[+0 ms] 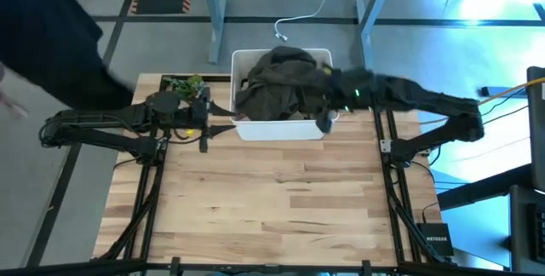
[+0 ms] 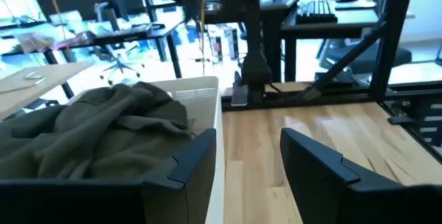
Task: Sort clothes
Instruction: Return to Home Position
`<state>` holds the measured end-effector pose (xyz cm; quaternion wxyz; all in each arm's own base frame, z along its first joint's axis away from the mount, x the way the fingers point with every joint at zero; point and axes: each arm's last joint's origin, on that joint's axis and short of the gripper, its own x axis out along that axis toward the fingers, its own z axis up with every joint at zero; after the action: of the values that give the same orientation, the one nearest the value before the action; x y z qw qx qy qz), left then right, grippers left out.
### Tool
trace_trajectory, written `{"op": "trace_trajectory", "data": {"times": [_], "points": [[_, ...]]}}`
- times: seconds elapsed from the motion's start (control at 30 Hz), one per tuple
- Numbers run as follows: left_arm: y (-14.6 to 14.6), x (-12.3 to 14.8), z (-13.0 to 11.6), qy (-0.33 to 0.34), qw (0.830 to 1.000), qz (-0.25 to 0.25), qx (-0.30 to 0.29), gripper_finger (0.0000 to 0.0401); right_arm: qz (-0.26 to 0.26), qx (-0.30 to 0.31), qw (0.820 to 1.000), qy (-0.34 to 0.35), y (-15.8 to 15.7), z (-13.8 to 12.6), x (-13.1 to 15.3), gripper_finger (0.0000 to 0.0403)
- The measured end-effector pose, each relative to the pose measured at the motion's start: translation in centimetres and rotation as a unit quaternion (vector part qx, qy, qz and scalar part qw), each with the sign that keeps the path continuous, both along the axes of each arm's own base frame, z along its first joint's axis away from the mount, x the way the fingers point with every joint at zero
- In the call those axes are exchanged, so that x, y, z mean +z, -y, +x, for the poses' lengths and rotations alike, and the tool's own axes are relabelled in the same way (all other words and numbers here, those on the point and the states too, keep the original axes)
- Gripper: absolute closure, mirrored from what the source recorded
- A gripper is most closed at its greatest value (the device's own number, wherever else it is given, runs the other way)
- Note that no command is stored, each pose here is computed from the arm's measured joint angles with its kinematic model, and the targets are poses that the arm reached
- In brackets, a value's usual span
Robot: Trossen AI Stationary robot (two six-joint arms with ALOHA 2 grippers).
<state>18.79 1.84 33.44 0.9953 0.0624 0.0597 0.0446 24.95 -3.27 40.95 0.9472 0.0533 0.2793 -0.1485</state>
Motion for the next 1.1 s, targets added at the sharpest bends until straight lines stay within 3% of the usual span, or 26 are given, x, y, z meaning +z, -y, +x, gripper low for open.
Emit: {"op": "trace_trajectory", "data": {"times": [0.13, 0.27, 0.5, 0.6, 0.7, 0.87, 1.1], "points": [[0.0, -0.8, -1.0, 0.034, 0.999, 0.004, 0.003, 0.0244, -0.003, 0.013, 1.0, 0.013, -3.0, -2.2, -3.6, 0.0189], [-0.2, -1.4, -1.9, 0.068, 0.998, 0.003, 0.012, 0.0244, 0.021, 0.044, 0.996, 0.072, -5.7, -4.2, -7.7, 0.0202], [-0.4, -2.3, -1.9, 0.055, 0.998, -0.013, 0.02, 0.0244, 0.041, 0.112, 0.98, 0.161, -9.8, -6.4, -15.6, 0.021], [-0.5, -3.0, -1.6, 0.039, 0.999, -0.019, 0.023, 0.0244, 0.025, 0.139, 0.976, 0.164, -10.6, -7.1, -18.1, 0.021], [-0.6, -3.5, -1.5, 0.031, 0.998, -0.032, 0.032, 0.0244, 0.001, 0.097, 0.981, 0.168, -10.3, -7.5, -19.5, 0.021], [-0.6, -3.8, -1.5, 0.018, 0.999, -0.032, 0.039, 0.0244, -0.036, 0.011, 0.979, 0.2, -8.7, -7.7, -19.2, 0.021], [-0.3, -3.8, -1.8, 0.018, 1.0, -0.021, 0.006, 0.0244, 0.002, 0.079, 0.971, 0.226, -6.2, -8.8, -19.2, 0.021]]}}
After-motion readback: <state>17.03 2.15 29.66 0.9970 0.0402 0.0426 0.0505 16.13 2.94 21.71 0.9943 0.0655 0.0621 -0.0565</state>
